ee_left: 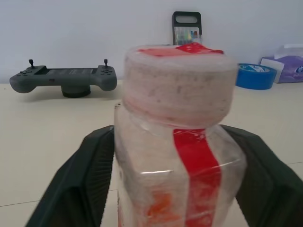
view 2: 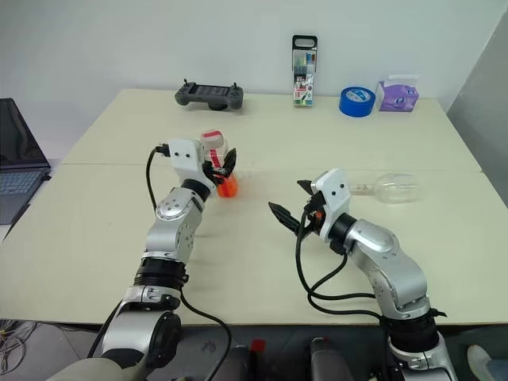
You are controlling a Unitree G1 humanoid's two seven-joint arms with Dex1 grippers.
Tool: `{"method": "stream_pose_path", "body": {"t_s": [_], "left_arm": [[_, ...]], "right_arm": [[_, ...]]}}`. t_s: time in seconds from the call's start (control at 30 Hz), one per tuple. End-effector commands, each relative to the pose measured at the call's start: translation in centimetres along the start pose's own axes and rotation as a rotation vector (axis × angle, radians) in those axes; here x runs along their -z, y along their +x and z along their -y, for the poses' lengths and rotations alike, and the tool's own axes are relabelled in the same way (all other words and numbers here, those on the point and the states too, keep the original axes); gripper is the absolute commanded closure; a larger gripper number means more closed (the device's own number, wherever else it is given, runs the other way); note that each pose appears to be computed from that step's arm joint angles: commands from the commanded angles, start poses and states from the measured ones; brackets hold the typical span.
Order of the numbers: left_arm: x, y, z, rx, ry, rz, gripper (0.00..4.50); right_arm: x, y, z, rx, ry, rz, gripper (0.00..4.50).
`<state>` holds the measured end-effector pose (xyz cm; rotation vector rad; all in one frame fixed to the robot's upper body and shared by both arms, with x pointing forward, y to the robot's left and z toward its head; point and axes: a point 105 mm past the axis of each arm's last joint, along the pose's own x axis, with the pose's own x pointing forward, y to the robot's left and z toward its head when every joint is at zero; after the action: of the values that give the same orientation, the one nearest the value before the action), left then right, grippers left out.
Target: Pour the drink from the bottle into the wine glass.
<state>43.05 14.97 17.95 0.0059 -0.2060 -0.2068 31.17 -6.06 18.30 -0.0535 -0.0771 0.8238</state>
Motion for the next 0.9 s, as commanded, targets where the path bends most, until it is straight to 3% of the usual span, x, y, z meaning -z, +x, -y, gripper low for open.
{"method": "stream_pose_path", "body": {"t_s": [0.03,0.1,0.37,0.5,0.6,0.7,0.9], "left_arm": [[-1.8,0.3,-0.1,-0.002,0.023,0.063,2.16],[-2.0,0.4,-0.5,-0.012,0.028,0.069,2.56],[-4.1,0.9,-0.8,0.091,0.008,0.146,2.57],[-7.2,0.2,1.9,0.403,-0.050,0.238,2.57],[-7.9,-0.7,3.6,0.577,-0.051,0.234,2.58],[-7.3,-1.8,5.8,0.713,-0.011,0.198,2.58],[-5.5,-3.7,8.8,0.840,0.006,0.149,2.58]], "right_arm": [[-1.2,-0.1,-0.6,-0.013,-0.016,0.044,0.00],[-1.3,-0.1,-0.7,-0.014,-0.011,0.048,0.00],[-3.3,0.5,-1.0,0.007,-0.032,0.074,0.00],[-8.0,1.1,0.1,0.061,-0.075,0.134,0.00],[-9.1,1.4,0.3,0.059,-0.122,0.082,0.00],[-9.7,1.6,1.1,0.099,-0.126,0.044,0.00],[-10.1,2.0,-0.2,0.063,-0.100,0.054,0.00]]}}
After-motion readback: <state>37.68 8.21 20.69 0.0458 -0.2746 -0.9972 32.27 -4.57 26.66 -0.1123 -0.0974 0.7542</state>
